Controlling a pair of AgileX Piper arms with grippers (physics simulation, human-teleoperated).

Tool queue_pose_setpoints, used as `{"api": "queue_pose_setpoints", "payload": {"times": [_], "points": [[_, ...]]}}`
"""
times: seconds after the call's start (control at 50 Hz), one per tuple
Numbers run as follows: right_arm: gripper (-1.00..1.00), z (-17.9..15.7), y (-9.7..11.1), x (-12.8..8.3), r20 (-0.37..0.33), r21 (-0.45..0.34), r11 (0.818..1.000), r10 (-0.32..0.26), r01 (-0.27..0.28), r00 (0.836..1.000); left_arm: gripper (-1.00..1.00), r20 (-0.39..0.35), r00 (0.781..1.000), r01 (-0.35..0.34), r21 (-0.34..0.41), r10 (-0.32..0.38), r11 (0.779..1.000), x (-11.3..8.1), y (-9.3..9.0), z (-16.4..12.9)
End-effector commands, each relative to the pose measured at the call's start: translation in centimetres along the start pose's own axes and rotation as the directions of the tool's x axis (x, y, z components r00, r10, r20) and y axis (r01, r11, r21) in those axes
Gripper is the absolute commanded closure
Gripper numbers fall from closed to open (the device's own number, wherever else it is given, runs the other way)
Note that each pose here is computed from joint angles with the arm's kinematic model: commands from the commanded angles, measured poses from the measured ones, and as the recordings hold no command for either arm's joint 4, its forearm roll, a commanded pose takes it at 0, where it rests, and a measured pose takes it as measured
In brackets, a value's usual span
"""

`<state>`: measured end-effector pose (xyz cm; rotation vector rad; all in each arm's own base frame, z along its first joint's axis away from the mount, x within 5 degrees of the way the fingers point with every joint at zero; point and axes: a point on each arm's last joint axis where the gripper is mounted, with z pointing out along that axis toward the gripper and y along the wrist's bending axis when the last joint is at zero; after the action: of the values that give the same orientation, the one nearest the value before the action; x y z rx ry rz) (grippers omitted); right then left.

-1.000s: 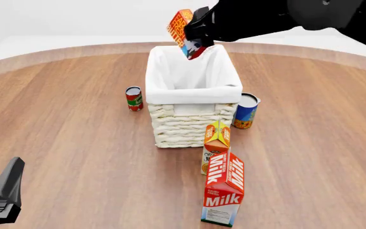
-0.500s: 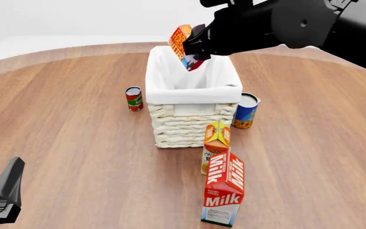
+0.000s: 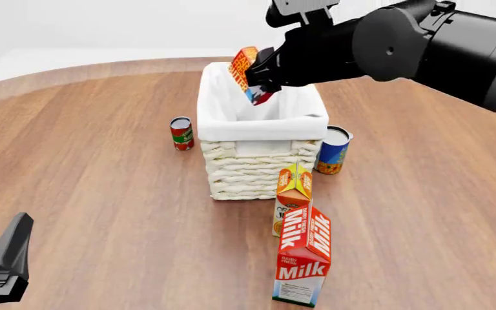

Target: Pick up the butter and put it in the basket.

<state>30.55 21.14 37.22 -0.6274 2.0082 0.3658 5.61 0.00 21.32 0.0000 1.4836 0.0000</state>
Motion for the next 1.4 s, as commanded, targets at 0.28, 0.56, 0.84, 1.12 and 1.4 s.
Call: {"api": "queue_pose_setpoints", "payload": {"times": [0.28, 0.56, 0.84, 1.12, 1.4], "points": [[1.00, 1.1, -0.4, 0.5, 0.019, 0.009, 1.000, 0.026, -0.026, 0.999, -1.00, 0.000, 1.000, 0.000, 0.000, 0.000, 1.000, 0.0, 0.0, 0.0], [1.00, 1.2, -1.0, -0.3, 0.043, 0.020, 0.999, 0.039, -0.040, 0.998, -1.00, 0.000, 1.000, 0.000, 0.000, 0.000, 1.000, 0.0, 0.0, 0.0], [1.00, 2.6, -2.0, -0.6, 0.047, 0.041, 0.998, 0.049, -0.051, 0.998, -1.00, 0.000, 1.000, 0.000, 0.000, 0.000, 1.000, 0.0, 0.0, 0.0], [1.00, 4.4, -3.2, 0.0, 0.039, 0.066, 0.995, 0.078, -0.081, 0.996, -1.00, 0.000, 1.000, 0.000, 0.000, 0.000, 1.000, 0.0, 0.0, 0.0], [1.00, 5.5, -3.7, 0.8, 0.021, 0.076, 0.993, 0.086, -0.088, 0.996, -1.00, 0.000, 1.000, 0.000, 0.000, 0.000, 1.000, 0.0, 0.0, 0.0]]}}
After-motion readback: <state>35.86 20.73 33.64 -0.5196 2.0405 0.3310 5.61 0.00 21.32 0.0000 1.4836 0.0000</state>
